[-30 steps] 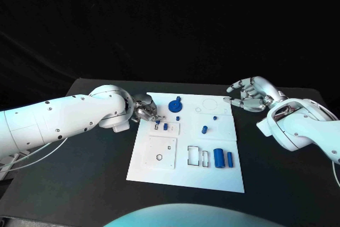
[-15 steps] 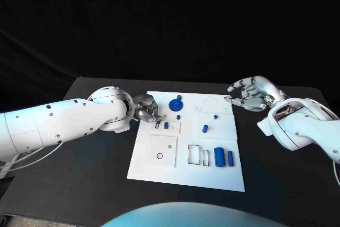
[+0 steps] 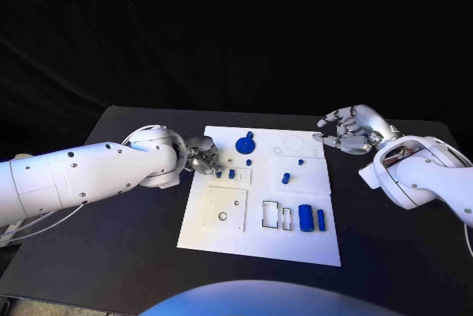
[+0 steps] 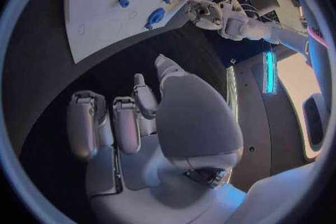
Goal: Assemble the parts on the task board
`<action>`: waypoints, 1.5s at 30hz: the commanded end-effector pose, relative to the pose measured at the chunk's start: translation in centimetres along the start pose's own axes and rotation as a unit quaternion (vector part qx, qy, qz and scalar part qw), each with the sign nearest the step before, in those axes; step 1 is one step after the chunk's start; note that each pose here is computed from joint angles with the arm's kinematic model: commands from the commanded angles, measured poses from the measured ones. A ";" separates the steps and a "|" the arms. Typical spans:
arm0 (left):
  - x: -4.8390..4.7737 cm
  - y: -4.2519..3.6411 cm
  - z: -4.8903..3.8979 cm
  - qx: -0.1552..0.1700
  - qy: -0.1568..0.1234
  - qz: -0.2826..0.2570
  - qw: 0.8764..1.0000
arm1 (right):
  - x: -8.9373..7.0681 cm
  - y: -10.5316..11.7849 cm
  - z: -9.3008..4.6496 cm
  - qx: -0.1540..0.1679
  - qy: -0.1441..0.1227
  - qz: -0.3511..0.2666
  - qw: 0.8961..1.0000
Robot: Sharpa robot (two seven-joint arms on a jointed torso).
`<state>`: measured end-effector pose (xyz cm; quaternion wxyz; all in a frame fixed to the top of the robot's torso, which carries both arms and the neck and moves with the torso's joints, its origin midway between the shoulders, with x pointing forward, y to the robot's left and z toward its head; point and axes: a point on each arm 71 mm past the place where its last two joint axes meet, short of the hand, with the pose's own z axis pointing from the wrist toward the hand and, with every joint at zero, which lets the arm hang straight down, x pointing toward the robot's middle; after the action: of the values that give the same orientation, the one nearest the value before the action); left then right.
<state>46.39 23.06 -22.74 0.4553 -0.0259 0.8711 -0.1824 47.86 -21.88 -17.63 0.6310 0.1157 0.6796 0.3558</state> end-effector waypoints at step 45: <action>0.47 0.22 -0.12 -0.002 0.012 0.005 1.000 | 0.1 0.0 -0.1 -0.001 0.004 -0.002 1.000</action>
<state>46.16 23.34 -23.02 0.4525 -0.0233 0.8737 -0.1769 47.85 -21.97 -17.66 0.6311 0.1164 0.6799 0.3549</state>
